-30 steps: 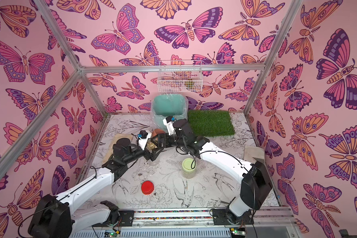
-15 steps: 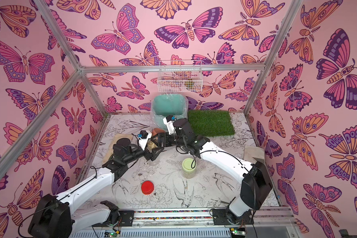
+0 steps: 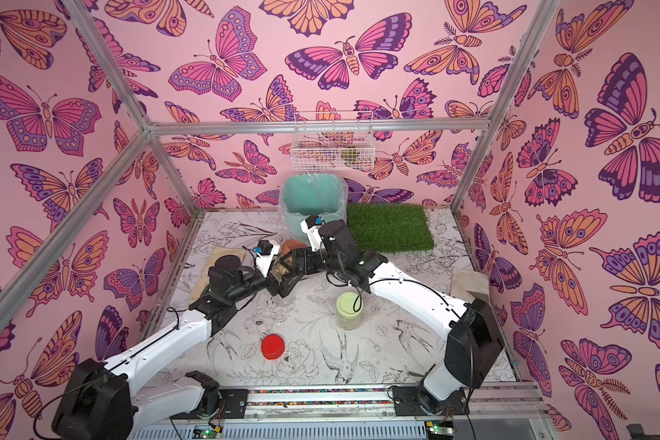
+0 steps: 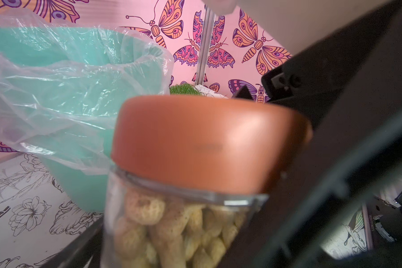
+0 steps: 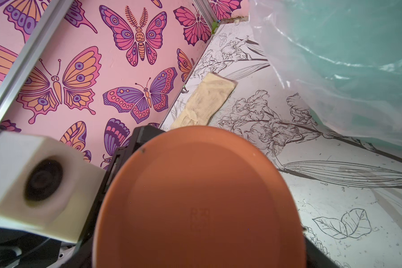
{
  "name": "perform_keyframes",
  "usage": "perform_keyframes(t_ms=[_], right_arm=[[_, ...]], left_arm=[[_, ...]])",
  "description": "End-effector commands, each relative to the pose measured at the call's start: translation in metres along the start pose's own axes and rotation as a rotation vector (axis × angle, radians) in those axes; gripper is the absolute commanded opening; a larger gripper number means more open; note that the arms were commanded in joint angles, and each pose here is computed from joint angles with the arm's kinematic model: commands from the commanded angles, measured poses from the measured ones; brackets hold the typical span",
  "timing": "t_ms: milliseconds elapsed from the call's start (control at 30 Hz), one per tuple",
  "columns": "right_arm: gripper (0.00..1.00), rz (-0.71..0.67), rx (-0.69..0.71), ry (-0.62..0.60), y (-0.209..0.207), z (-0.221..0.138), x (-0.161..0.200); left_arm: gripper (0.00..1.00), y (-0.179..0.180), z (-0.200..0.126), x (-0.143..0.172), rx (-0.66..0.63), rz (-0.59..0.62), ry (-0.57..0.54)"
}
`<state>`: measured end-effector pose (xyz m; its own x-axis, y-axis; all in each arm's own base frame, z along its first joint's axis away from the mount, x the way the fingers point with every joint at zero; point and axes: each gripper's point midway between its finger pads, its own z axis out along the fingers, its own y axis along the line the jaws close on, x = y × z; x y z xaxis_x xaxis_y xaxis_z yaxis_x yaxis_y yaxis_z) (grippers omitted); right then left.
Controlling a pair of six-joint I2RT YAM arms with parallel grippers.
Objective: Empty moldy peanuts from jars
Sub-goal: Adjust the jar.
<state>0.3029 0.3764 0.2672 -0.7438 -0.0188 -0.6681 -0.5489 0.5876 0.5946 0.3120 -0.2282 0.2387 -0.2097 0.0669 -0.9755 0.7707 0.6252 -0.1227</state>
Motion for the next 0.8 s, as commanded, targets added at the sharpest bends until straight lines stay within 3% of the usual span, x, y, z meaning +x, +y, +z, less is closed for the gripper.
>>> perform_keyframes(t_ms=[0,133,333,600,667,767], right_arm=[[0.0,-0.04,-0.102,0.011,0.034,-0.015,-0.003],[0.0,-0.033,-0.144,0.001,0.041,-0.015,-0.004],[0.0,-0.04,-0.173,0.015,0.046,-0.016,-0.002],[0.0,-0.05,-0.208,0.015,0.053,-0.018,-0.003],[0.0,-0.05,-0.22,0.025,0.055,-0.016,-0.001],[0.0,-0.052,-0.248,0.021,0.06,-0.017,-0.002]], left_arm=[[0.93,0.017,-0.003,-0.022,-0.079,0.01,-0.084],[0.87,0.018,0.001,-0.019,-0.07,0.007,-0.073],[0.98,0.02,0.002,-0.014,-0.077,-0.003,-0.06],[0.98,0.022,0.002,-0.009,-0.087,0.004,-0.031],[0.93,0.021,0.003,-0.009,-0.082,0.005,-0.029],[0.69,0.02,0.005,-0.009,-0.072,0.007,-0.022]])
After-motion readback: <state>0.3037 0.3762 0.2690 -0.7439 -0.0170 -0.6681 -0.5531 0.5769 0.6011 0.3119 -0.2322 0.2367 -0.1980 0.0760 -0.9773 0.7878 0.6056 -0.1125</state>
